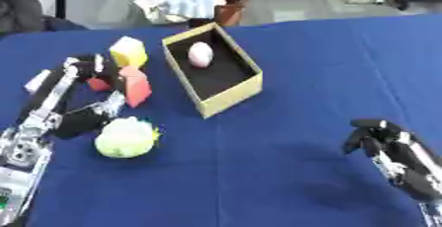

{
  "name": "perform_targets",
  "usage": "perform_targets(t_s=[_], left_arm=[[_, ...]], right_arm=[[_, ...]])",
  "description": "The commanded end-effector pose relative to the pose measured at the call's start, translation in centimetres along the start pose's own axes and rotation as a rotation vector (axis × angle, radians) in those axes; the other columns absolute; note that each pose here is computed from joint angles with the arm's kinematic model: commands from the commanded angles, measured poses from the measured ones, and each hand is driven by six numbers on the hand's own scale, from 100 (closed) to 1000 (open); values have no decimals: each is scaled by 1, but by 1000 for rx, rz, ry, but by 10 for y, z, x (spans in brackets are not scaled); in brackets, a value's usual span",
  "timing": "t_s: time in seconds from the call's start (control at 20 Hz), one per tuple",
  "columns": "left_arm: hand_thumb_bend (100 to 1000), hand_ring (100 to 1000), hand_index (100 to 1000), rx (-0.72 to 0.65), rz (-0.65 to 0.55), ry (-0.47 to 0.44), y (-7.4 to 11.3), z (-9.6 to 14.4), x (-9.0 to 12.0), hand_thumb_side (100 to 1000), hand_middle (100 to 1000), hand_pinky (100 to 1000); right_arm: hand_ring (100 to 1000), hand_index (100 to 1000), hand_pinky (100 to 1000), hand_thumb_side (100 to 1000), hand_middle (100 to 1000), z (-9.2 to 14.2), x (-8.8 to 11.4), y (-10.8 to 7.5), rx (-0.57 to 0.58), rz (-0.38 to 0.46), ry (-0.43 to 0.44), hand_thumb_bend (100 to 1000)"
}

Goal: Pick up objects on the table and place them in the box.

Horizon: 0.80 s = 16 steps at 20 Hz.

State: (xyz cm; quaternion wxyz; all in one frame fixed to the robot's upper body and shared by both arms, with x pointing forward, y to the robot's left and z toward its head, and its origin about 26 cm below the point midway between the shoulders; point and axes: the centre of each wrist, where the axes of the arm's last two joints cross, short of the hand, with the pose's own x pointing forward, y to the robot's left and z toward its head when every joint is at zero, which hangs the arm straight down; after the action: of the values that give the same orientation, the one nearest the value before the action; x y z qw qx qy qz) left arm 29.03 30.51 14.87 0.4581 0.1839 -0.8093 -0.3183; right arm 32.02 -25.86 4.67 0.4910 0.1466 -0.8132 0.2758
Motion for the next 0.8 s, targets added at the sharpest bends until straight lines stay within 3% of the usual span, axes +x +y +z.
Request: perform_targets(t_s=[0.05, 0.2, 0.45, 0.7, 0.8], left_arm=[[100, 593, 787, -1, -29, -24, 6, -2, 6, 387, 546, 671], [100, 598, 857, -5, -40, -22, 6, -1, 7, 410, 558, 674], [100, 608, 891, 6, -42, -25, 6, -1, 7, 436, 580, 679], [100, 613, 893, 11, -45, -20, 6, -1, 6, 400, 585, 684], [100, 643, 901, -16, -87, -13, 10, -3, 6, 347, 616, 715]], right_arm=[[584, 783, 565, 438, 542, -2, 5, -4, 2, 18, -10, 100], [584, 782, 565, 438, 542, -2, 5, -4, 3, 18, -11, 100], [584, 782, 565, 438, 542, -1, 4, -4, 1, 18, -8, 100], [584, 782, 565, 439, 542, -2, 5, -4, 1, 18, -11, 100], [584, 783, 565, 437, 542, -1, 5, -4, 2, 19, -8, 100]])
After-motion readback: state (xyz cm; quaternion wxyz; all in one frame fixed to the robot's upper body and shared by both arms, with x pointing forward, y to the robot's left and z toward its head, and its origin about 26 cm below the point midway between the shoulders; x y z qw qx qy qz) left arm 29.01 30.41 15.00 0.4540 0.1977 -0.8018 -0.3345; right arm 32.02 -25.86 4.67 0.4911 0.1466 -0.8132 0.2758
